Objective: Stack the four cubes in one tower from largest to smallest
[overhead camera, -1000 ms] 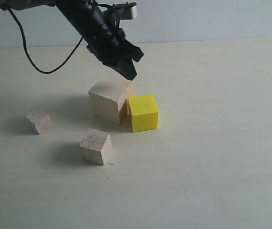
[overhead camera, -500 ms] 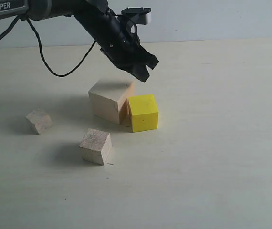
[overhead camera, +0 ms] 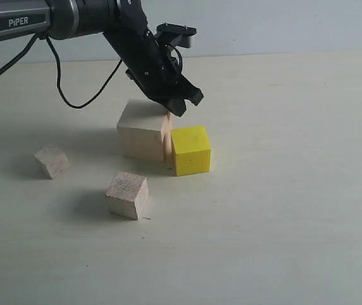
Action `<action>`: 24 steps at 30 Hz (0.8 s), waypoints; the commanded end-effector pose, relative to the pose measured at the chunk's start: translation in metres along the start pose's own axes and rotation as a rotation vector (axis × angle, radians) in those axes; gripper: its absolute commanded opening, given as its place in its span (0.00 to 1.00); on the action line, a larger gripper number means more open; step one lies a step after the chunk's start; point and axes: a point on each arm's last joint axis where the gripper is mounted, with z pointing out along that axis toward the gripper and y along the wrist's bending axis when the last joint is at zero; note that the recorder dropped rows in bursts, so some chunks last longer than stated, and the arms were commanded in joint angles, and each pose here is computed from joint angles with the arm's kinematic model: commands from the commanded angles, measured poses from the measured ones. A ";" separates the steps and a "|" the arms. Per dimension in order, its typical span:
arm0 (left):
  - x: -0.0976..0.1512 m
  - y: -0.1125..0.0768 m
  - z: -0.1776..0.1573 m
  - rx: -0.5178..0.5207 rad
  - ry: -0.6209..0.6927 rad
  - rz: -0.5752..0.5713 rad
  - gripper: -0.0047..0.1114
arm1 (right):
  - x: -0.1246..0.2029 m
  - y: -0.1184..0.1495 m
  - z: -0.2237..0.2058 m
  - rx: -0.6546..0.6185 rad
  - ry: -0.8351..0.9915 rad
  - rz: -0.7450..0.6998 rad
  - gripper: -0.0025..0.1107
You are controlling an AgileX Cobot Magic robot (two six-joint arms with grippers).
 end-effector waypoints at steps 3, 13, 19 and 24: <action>-0.002 0.004 -0.001 -0.045 -0.015 -0.004 0.04 | -0.001 0.000 0.000 -0.004 0.003 -0.002 0.02; -0.002 0.006 -0.002 -0.070 -0.019 -0.013 0.04 | -0.001 0.000 0.000 -0.004 0.003 -0.002 0.02; -0.001 0.004 -0.004 -0.059 0.000 -0.015 0.04 | -0.001 0.000 0.000 -0.004 0.003 -0.002 0.02; -0.008 -0.002 -0.025 -0.047 -0.053 -0.018 0.04 | -0.001 0.000 0.000 -0.004 0.003 -0.002 0.02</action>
